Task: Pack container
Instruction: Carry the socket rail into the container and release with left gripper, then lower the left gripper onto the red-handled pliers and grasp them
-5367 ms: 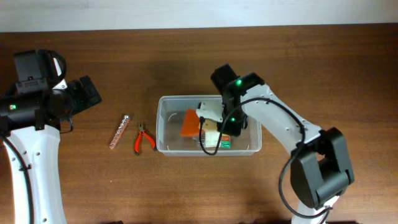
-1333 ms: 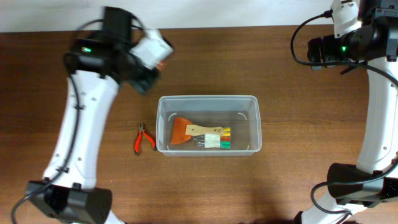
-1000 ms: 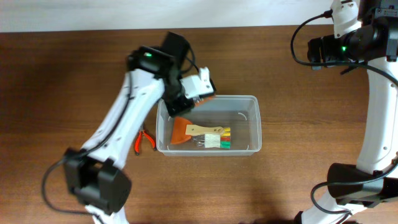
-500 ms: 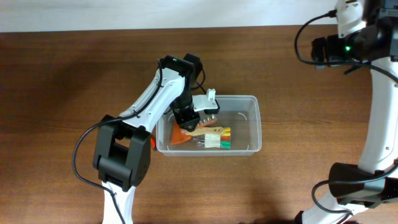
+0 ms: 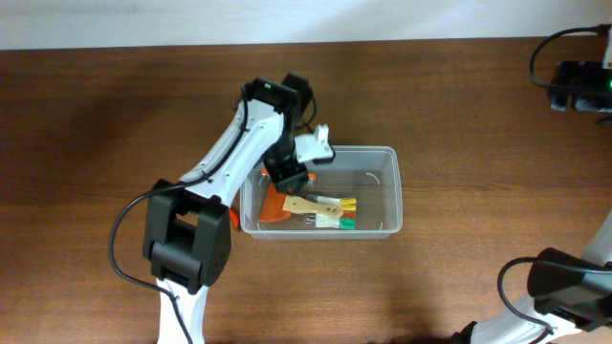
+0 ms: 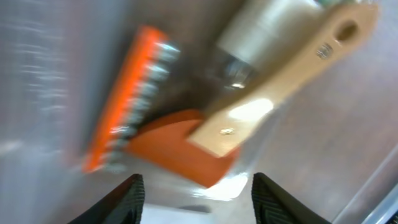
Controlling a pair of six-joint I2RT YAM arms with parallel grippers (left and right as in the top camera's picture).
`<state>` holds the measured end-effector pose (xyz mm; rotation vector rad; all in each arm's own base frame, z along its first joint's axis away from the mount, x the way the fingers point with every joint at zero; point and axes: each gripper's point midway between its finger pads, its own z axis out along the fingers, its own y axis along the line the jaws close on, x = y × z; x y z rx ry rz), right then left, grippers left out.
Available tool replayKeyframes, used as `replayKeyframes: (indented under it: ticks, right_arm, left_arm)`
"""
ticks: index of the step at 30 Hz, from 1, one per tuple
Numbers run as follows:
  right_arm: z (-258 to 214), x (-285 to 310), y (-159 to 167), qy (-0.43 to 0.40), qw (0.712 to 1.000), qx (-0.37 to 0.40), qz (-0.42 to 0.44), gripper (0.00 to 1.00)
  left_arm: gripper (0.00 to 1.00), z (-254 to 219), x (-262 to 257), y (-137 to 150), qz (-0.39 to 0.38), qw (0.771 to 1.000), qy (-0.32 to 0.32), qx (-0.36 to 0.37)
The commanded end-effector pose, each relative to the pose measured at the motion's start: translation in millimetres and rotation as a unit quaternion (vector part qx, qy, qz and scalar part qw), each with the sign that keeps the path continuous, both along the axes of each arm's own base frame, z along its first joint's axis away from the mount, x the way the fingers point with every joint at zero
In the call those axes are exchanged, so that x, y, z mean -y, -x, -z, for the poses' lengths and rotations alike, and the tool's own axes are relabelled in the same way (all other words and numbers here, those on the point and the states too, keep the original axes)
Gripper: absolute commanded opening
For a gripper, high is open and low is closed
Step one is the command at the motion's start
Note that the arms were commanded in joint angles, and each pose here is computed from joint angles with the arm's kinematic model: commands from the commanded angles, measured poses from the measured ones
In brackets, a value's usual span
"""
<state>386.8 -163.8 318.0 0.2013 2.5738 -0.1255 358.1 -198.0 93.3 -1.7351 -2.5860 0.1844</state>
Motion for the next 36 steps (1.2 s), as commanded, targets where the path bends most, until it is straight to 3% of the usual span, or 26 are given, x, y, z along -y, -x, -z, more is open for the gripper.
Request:
replayKeyframes:
  ticks: [1, 2, 3, 5, 9, 12, 15, 25, 32, 36]
  right_arm:
    - [-0.6, 2.5, -0.3, -0.02, 1.0, 0.011, 0.005, 0.99]
    - [-0.7, 3.0, -0.2, -0.02, 1.0, 0.011, 0.005, 0.99]
    - [-0.8, 4.0, -0.1, -0.02, 1.0, 0.011, 0.006, 0.99]
    - [-0.9, 4.6, -0.2, -0.019, 1.0, 0.012, 0.007, 0.99]
    - [-1.1, 4.7, -0.5, -0.019, 1.0, 0.013, 0.007, 0.99]
    - [-1.3, 4.2, -0.8, -0.02, 1.0, 0.014, 0.006, 0.99]
    - [-1.7, 1.6, -1.8, -0.026, 1.0, 0.017, 0.001, 0.99]
    - [-1.6, 0.6, -2.2, -0.029, 0.999, 0.017, 0.0, 0.99]
    - [-1.8, 0.6, -2.2, -0.029, 0.999, 0.018, 0.0, 0.99]
    - [-1.6, 0.6, -2.2, -0.029, 0.999, 0.017, 0.0, 0.99]
  left_arm:
    - [0.62, -75.4, -22.4, -29.8, -0.062, 0.989, -0.035, 0.13]
    - [0.68, -94.9, -35.6, -35.3, -0.083, 0.981, -0.057, 0.164]
    - [0.99, -111.4, -46.7, -38.7, -0.104, 0.974, -0.07, 0.191]
    - [0.99, -142.0, -68.3, -40.9, -0.162, 0.957, -0.072, 0.232]
    - [0.99, -176.2, -123.7, -30.4, -0.286, 0.924, -0.061, 0.247]
    - [0.99, -182.1, -174.3, -15.5, -0.44, 0.871, -0.048, 0.214]
    - [0.99, -173.2, -191.2, 1.9, -0.523, 0.842, 0.001, 0.132]
    - [0.99, -82.4, -212.3, 11.5, -0.563, 0.823, -0.046, 0.055]
    - [0.99, -1.4, -192.6, 32.1, -0.561, 0.827, -0.026, -0.016]
    - [0.99, 29.9, -192.2, 40.6, -0.558, 0.829, -0.028, -0.02]
